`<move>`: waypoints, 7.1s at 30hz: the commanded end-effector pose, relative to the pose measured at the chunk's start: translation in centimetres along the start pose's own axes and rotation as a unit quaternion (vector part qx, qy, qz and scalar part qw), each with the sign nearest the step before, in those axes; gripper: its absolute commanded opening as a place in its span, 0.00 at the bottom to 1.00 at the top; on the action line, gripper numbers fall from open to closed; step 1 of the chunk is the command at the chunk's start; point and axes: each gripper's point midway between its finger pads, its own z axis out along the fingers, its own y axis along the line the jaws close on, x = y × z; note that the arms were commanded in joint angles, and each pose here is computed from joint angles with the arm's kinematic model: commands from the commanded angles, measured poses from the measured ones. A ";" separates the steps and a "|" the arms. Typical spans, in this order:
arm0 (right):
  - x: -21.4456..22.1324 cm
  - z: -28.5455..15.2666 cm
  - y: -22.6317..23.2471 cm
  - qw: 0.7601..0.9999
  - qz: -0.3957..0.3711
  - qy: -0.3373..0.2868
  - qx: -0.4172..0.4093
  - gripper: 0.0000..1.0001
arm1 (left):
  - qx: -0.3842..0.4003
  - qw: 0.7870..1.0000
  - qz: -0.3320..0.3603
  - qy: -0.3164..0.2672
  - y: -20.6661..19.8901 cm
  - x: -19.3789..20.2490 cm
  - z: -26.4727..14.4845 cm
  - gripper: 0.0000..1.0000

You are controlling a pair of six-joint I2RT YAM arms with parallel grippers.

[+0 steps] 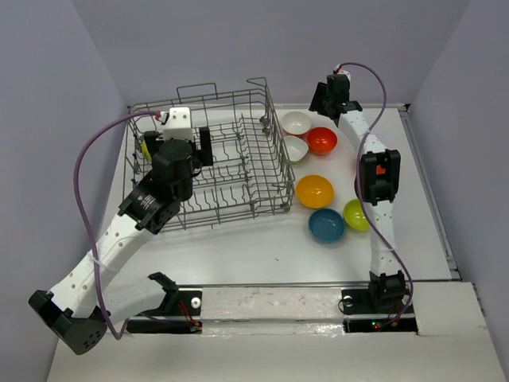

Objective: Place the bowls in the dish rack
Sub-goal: Pick up the bowl from the corner of the board, then pass from the right arm to the left

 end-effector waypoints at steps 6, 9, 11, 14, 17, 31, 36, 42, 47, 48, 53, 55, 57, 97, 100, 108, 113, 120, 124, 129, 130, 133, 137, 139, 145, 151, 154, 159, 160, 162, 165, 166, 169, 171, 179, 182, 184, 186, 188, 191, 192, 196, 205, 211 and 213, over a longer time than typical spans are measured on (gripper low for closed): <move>-1.5 0.2 1.4 0.999 -0.016 -0.028 -0.027 0.64 | -0.003 1.000 -0.022 -0.015 -0.1 -0.6 0.4 0.99; -1.5 0.2 1.4 0.999 -0.020 -0.027 -0.026 0.64 | -0.003 1.000 -0.021 -0.014 0.0 -0.5 0.5 0.99; -1.4 0.2 1.3 0.999 -0.022 -0.027 -0.025 0.64 | -0.004 1.000 -0.020 -0.013 -0.1 -0.5 0.5 0.99; -1.6 0.1 1.3 0.999 -0.023 -0.029 -0.024 0.64 | -0.002 1.000 -0.022 -0.014 -0.1 -0.6 0.4 0.99; -1.7 0.0 1.2 0.999 -0.025 -0.029 -0.024 0.64 | 0.000 1.000 -0.024 -0.013 -0.2 -0.6 0.5 0.99; -2.3 0.2 1.3 0.998 -0.038 -0.040 -0.024 0.65 | 0.004 1.000 -0.022 -0.013 -0.2 -0.3 0.5 0.99; -2.0 0.6 1.5 0.998 -0.039 -0.038 -0.029 0.65 | 0.005 1.000 -0.023 -0.014 -0.2 -0.2 0.5 0.99; -1.3 1.0 1.6 0.998 -0.044 -0.031 -0.038 0.65 | 0.003 1.000 -0.025 -0.014 0.0 -0.2 0.4 0.99; 0.1 1.1 2.7 0.997 -0.055 -0.020 -0.047 0.65 | 0.003 1.000 -0.023 -0.012 -0.1 0.0 0.6 0.99; 0.4 1.1 2.6 0.997 -0.056 -0.015 -0.046 0.65 | 0.001 1.000 -0.023 -0.012 0.0 0.1 0.6 0.99; 1.4 0.9 2.7 0.997 -0.064 -0.007 -0.042 0.65 | 0.002 1.000 -0.022 -0.009 0.0 0.2 0.7 0.99; 1.5 0.8 2.4 0.997 -0.062 -0.007 -0.037 0.64 | 0.001 1.000 -0.021 -0.009 -0.1 0.3 0.8 0.99; 1.2 0.6 2.5 0.997 -0.061 -0.010 -0.038 0.64 | 0.002 1.000 -0.021 -0.008 -0.1 0.4 0.8 0.99; -1.2 -2.6 1.0 0.998 -0.053 -0.022 0.010 0.04 | 0.004 1.000 -0.020 -0.007 0.0 0.7 0.7 0.99; -2.2 -3.1 0.7 0.999 -0.035 -0.031 0.012 0.01 | 0.005 1.000 -0.020 -0.007 0.0 0.7 0.7 0.99; -6.0 -5.8 0.4 0.997 -0.006 -0.066 0.025 0.01 | 0.002 1.000 -0.018 -0.004 -0.1 0.9 0.9 0.99; -8.1 -7.7 -0.9 0.995 0.021 -0.083 0.046 0.01 | 0.003 1.000 -0.015 -0.001 -0.2 1.1 1.0 0.99; -10.3 -10.6 -0.9 0.993 0.035 -0.103 0.050 0.01 | 0.001 1.000 -0.016 0.000 -0.2 1.1 1.1 0.99; -11.5 -12.6 -0.8 0.991 0.042 -0.115 0.046 0.01 | 0.000 1.000 -0.016 0.001 -0.2 1.1 1.1 0.99; -13.7 -16.3 -0.6 0.989 0.060 -0.135 0.029 0.01 | -0.004 1.000 -0.014 0.003 -0.2 1.2 1.3 0.99; -13.5 -16.7 -0.7 0.989 0.060 -0.132 0.028 0.01 | -0.004 1.000 -0.012 0.004 -0.2 1.2 1.3 0.99; -15.0 -19.7 -0.3 0.987 0.066 -0.149 0.012 0.01 | -0.004 1.000 -0.014 0.003 -0.2 1.2 1.3 0.99; -15.4 -23.5 -0.8 0.985 0.067 -0.161 0.008 0.01 | -0.003 1.000 -0.013 0.006 -0.3 1.2 1.4 0.99; -15.8 -25.4 -1.2 0.983 0.068 -0.171 0.011 0.01 | 0.000 1.000 -0.014 0.006 -0.5 1.1 1.4 0.99; -16.1 -31.8 -2.4 0.977 0.075 -0.200 0.006 0.01 | 0.006 1.000 -0.014 0.009 -0.9 1.0 1.6 0.99; -14.6 -34.6 -0.3 0.978 0.059 -0.185 -0.076 0.01 | 0.011 1.000 -0.018 0.020 -1.9 0.0 2.3 0.99; -12.9 -35.1 2.7 0.979 0.033 -0.170 -0.111 0.01 | 0.009 0.999 -0.027 0.024 -2.5 -1.3 2.8 0.99; -11.4 -35.9 7.6 0.976 0.001 -0.160 -0.145 0.01 | -0.008 0.999 -0.031 0.029 -3.4 -3.3 4.1 0.99; -11.0 -36.0 8.3 0.976 -0.003 -0.158 -0.149 0.01 | -0.013 0.999 -0.038 0.019 -3.4 -4.7 4.2 0.99; -10.6 -36.4 9.8 0.975 -0.006 -0.155 -0.161 0.01 | -0.021 0.999 -0.031 0.026 -3.9 -4.6 5.0 0.99; -9.9 -37.0 12.1 0.970 -0.012 -0.150 -0.190 0.01 | -0.037 0.999 -0.027 0.028 -4.2 -5.3 6.1 0.99; -9.6 -37.2 12.7 0.969 -0.015 -0.149 -0.195 0.01 | -0.040 0.998 -0.028 0.027 -4.3 -5.3 6.3 0.99; -9.3 -37.7 14.1 0.967 -0.022 -0.153 -0.203 0.01 | -0.047 0.998 -0.032 0.023 -4.8 -6.0 7.1 0.99; -9.2 -37.7 14.6 0.966 -0.025 -0.154 -0.207 0.01 | -0.042 0.998 -0.033 0.025 -5.3 -6.0 7.5 0.98; -7.0 -37.3 17.9 0.964 -0.058 -0.145 -0.216 0.01 | -0.005 0.998 -0.057 0.019 -6.6 -7.3 7.3 0.98; -6.5 -36.7 18.2 0.965 -0.063 -0.143 -0.209 0.01 | 0.012 0.998 -0.067 0.014 -6.8 -8.0 6.7 0.98; -6.3 -36.2 18.5 0.965 -0.063 -0.143 -0.209 0.01 | 0.023 0.997 -0.069 0.017 -7.1 -8.1 6.4 0.97; -6.0 -35.9 19.0 0.965 -0.065 -0.141 -0.212 0.01 | 0.032 0.997 -0.074 0.017 -7.2 -8.2 6.1 0.97; -6.2 -35.7 19.2 0.965 -0.064 -0.143 -0.212 0.01 | 0.042 0.996 -0.080 0.017 -7.5 -8.2 5.8 0.97; -6.1 -35.4 19.6 0.964 -0.064 -0.144 -0.212 0.01 | 0.064 0.994 -0.088 0.018 -8.0 -8.2 5.4 0.96; -6.1 -35.3 19.7 0.964 -0.063 -0.144 -0.215 0.01 | 0.069 0.993 -0.091 0.020 -8.2 -8.1 5.3 0.96; -5.9 -35.1 20.6 0.963 -0.062 -0.140 -0.223 0.01 | 0.085 0.991 -0.093 0.033 -9.1 -7.0 5.6 0.94; -5.9 -35.7 22.1 0.957 -0.058 -0.136 -0.248 0.01 | 0.108 0.988 -0.098 0.041 -10.5 -6.2 6.1 0.91; -6.1 -36.0 22.5 0.955 -0.053 -0.134 -0.259 0.01 | 0.119 0.987 -0.097 0.049 -11.4 -5.6 6.6 0.86; -6.2 -36.5 22.8 0.953 -0.053 -0.137 -0.266 0.01 | 0.120 0.987 -0.097 0.052 -11.6 -5.3 6.8 0.83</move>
